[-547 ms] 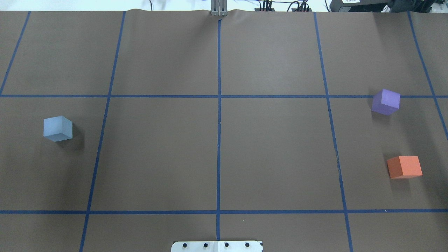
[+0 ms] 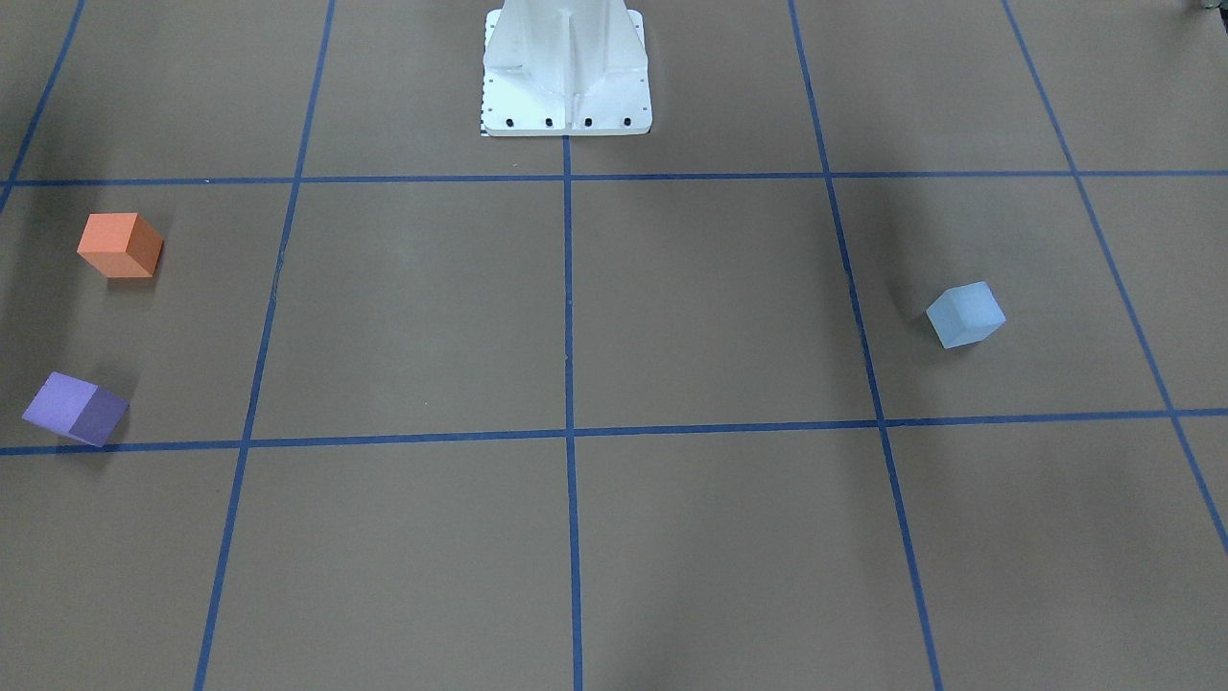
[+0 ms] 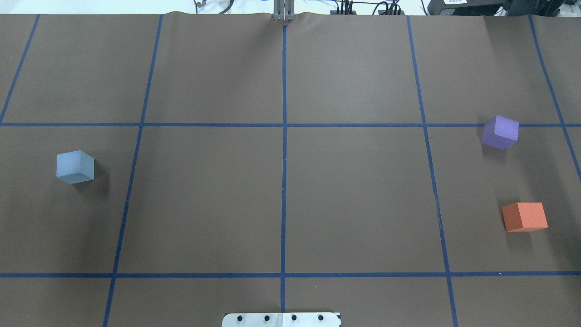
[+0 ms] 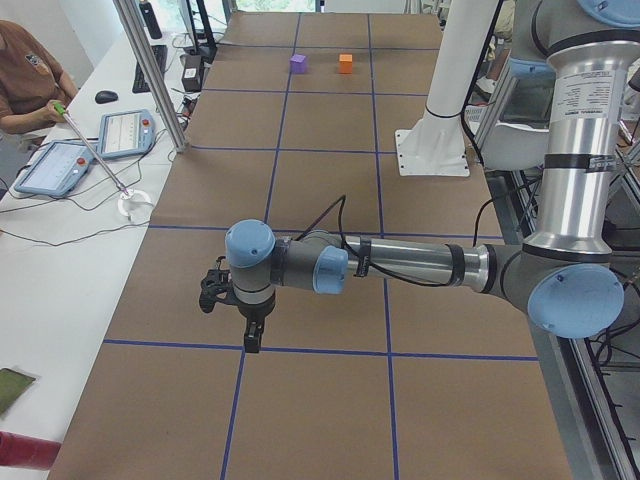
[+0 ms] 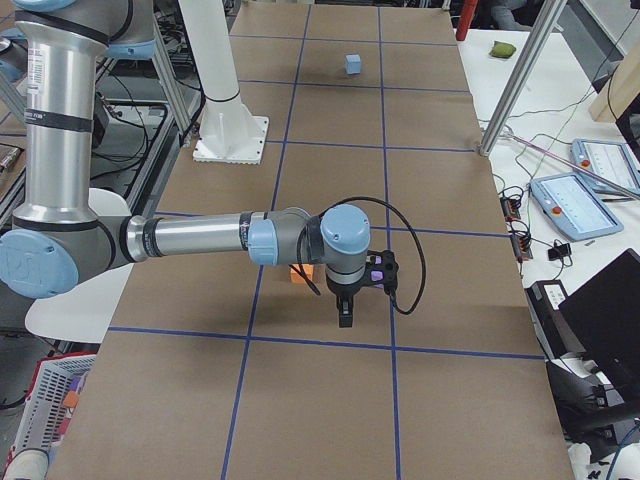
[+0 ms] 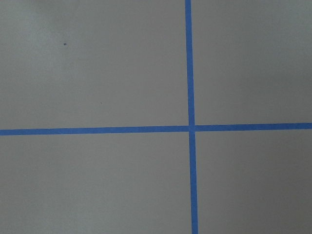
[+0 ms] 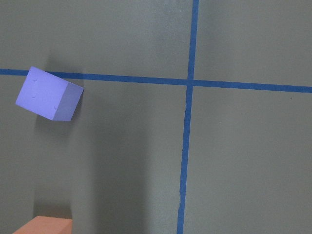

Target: Place blue block between orange and purple blocks

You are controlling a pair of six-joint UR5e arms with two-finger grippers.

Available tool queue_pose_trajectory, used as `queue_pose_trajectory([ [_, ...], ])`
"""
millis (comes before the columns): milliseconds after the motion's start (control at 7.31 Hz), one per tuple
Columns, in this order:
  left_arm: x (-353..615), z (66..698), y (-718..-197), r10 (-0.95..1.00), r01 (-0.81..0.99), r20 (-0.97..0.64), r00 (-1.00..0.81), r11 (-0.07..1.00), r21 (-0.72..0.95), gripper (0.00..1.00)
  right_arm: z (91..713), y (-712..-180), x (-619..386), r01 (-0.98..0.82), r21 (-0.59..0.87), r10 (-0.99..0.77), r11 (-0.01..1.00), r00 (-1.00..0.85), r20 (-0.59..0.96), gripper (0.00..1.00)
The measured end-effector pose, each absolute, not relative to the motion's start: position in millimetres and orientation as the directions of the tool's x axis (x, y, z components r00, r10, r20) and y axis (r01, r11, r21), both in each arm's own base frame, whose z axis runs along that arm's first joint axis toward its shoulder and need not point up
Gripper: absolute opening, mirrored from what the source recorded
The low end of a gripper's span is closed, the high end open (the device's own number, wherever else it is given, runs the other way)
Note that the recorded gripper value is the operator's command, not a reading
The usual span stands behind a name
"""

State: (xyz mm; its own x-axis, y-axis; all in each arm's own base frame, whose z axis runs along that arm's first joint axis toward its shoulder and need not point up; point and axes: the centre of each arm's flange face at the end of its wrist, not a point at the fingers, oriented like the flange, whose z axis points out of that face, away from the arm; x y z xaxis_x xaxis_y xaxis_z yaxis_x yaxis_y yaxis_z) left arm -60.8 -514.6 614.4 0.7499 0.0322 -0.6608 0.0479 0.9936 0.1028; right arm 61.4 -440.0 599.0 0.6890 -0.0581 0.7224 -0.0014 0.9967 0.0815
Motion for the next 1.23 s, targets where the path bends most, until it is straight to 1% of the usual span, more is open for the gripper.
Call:
queue_pose_trajectory([
  [274, -45.4, 584.8, -518.4, 0.093, 0.022, -0.664, 0.742, 0.986, 0.163, 1.00, 599.7, -440.1, 60.6, 0.000, 0.079, -0.058, 0.997, 0.689, 0.723, 1.00],
  [547, -4.2, 555.6, -524.4, 0.178, -0.037, -0.687, 0.704, 0.976, 0.214, 1.00, 599.4, -441.1, 60.3, 0.001, 0.080, -0.059, 0.997, 0.689, 0.722, 1.00],
  [684, 23.4, 540.6, -526.9, 0.184, -0.049, -0.718, 0.671, 0.978, 0.204, 1.00, 599.2, -441.1, 60.3, 0.001, 0.080, -0.059, 0.997, 0.689, 0.722, 1.00],
  [821, 58.9, 525.0, -526.1, 0.139, -0.036, -0.745, 0.652, 0.988, 0.153, 1.00, 599.1, -441.0, 60.3, 0.001, 0.080, -0.059, 0.997, 0.690, 0.722, 1.00],
  [1231, 179.3, 493.7, -505.0, -0.052, 0.092, -0.737, 0.674, 0.996, 0.014, 1.00, 599.6, -440.9, 60.4, 0.002, 0.080, -0.059, 0.997, 0.692, 0.720, 0.99],
])
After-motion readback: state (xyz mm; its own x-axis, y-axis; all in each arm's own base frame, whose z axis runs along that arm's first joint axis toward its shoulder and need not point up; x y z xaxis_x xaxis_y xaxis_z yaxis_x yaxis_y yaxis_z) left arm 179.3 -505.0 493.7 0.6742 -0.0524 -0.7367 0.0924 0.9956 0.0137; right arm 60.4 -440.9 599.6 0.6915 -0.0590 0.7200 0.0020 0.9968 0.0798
